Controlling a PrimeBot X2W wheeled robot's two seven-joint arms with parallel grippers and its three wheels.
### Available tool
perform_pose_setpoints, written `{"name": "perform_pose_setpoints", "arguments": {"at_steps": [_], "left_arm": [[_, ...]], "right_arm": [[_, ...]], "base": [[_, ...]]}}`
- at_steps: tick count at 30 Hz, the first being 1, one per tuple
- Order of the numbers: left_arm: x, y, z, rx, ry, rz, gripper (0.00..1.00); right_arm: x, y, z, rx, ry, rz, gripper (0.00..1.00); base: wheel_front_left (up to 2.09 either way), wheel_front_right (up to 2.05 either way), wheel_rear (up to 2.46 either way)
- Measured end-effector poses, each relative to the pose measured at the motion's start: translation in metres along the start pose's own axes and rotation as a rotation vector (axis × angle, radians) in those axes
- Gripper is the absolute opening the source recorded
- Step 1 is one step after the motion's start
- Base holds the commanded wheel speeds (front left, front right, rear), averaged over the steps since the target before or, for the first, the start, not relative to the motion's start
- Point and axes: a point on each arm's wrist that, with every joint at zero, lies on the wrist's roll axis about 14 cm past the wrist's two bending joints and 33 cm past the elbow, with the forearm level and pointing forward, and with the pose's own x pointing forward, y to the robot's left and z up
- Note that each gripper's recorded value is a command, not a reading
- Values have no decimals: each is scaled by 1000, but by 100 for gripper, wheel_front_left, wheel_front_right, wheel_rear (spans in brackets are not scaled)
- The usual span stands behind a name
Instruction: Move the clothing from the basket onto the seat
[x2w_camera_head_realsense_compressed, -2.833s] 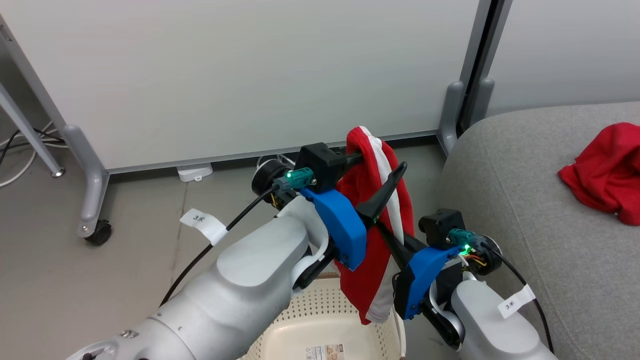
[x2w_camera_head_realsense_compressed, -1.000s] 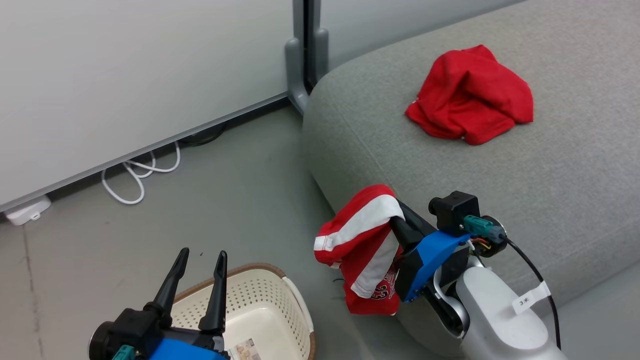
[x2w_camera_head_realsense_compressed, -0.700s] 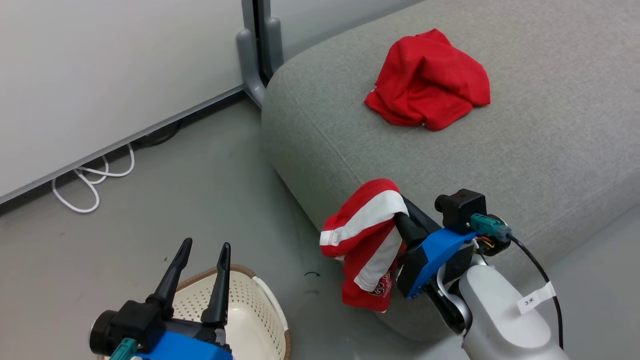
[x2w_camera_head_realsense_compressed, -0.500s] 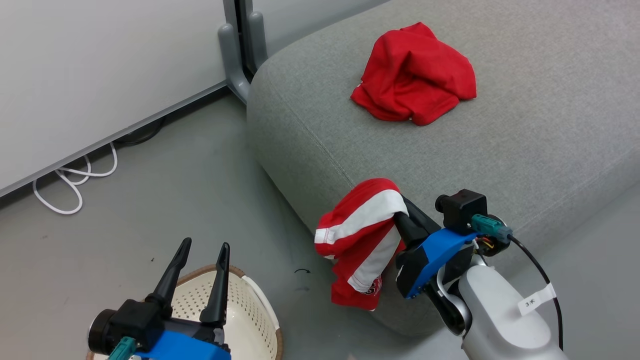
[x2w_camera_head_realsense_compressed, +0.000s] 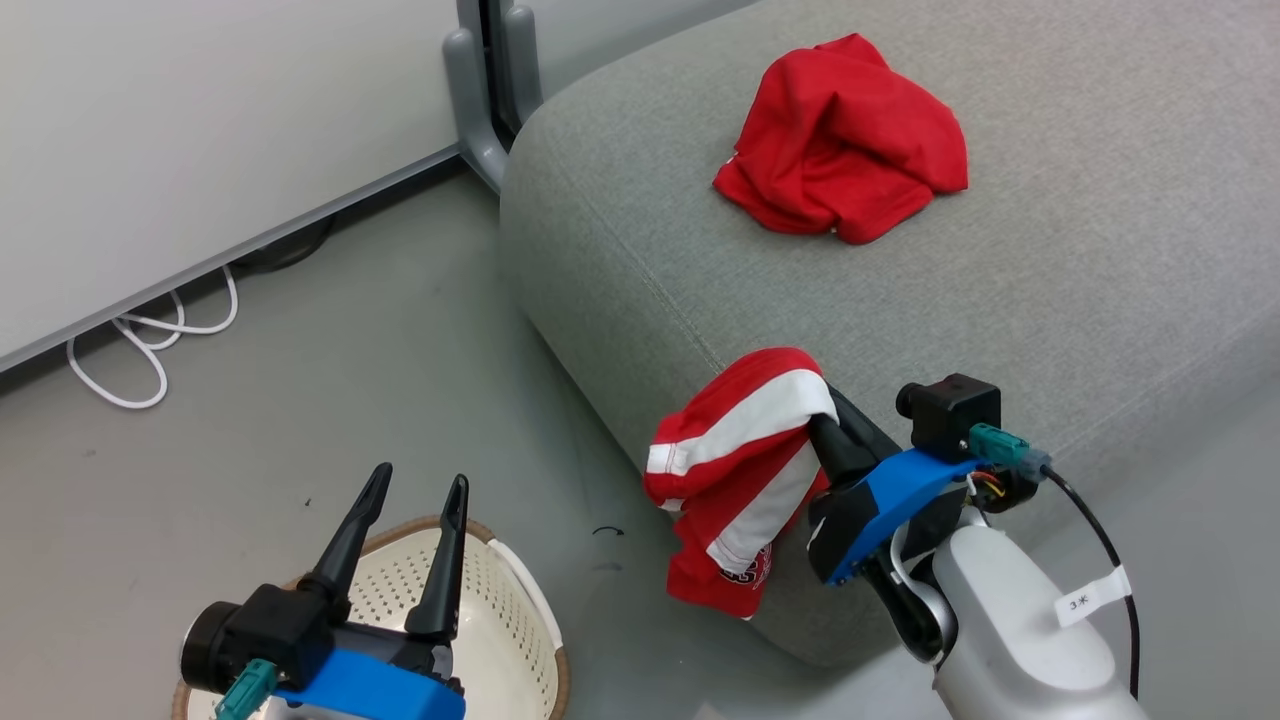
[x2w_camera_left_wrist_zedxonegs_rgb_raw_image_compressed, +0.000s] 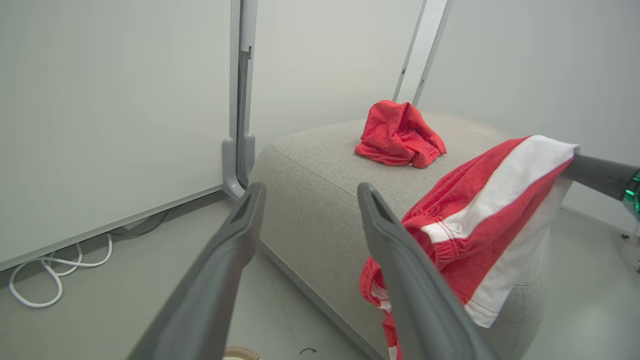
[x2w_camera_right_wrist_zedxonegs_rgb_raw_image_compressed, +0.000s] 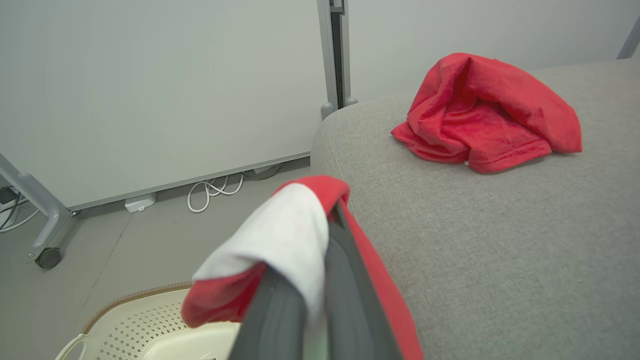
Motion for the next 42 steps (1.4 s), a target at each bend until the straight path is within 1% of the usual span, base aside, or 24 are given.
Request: {"name": "perform_pose_setpoints", "arguments": {"at_steps": [4, 7, 11, 15, 17, 20, 24, 25, 26, 29, 31, 32, 33, 36, 37, 38, 39, 40, 41, 42], "left_arm": [[-1, 7, -2, -3, 3, 14, 100], [1, 14, -3, -3, -2, 19, 100], [5, 25, -6, -9, -5, 30, 100], [8, 41, -12, -12, -5, 49, 100], [12, 48, -14, -13, -10, 54, 100], [14, 60, -21, -20, -6, 66, 100], [16, 75, -32, -29, 0, 81, 100], [15, 79, -36, -30, 4, 86, 100], [13, 88, -42, -36, 9, 101, 100], [11, 104, -49, -34, 11, 132, 100], [7, 114, -55, -32, 17, 153, 100], [7, 114, -55, -32, 17, 153, 100], [5, 123, -61, -32, 22, 169, 100], [1, 133, -72, -39, 35, 189, 100], [1, 133, -72, -39, 35, 189, 100], [-1, 136, -75, -40, 40, 194, 100], [-3, 141, -80, -43, 43, 206, 100], [-3, 141, -80, -43, 43, 206, 100], [-5, 145, -85, -46, 51, 216, 100], [-5, 145, -85, -46, 51, 216, 100]], "right_arm": [[9, -2, 2, 14, -1, -8, 0], [25, -11, 18, 16, -41, -29, 0], [54, -22, 49, 8, -116, -59, 0], [88, -31, 92, 21, -214, -85, 0], [104, -37, 116, 10, -256, -95, 0], [125, -55, 150, -44, -305, -126, 0], [146, -88, 185, -85, -351, -201, 0], [150, -99, 194, -89, -366, -230, 0], [154, -119, 213, -91, -408, -284, 0], [160, -144, 237, -94, -464, -357, 0], [168, -156, 234, -111, -449, -396, 0], [168, -156, 234, -111, -449, -396, 0], [178, -167, 215, -107, -405, -430, 0], [193, -182, 174, -91, -319, -476, 0], [193, -182, 174, -91, -319, -476, 0], [197, -186, 159, -91, -286, -491, 0], [201, -196, 122, -83, -208, -522, 0], [201, -196, 122, -83, -208, -522, 0], [204, -201, 85, -77, -125, -540, 0], [204, -201, 85, -77, -125, -540, 0]], "base": [[0, 0, 0], [0, 0, 0], [0, 0, 0], [0, 0, 0], [0, 0, 0], [0, 0, 0], [0, 0, 0], [0, 0, 0], [0, 0, 0], [0, 0, 0], [0, 0, 0], [0, 0, 0], [0, 0, 0], [0, 0, 0], [0, 0, 0], [0, 0, 0], [0, 0, 0], [0, 0, 0], [0, 0, 0], [0, 0, 0]]}}
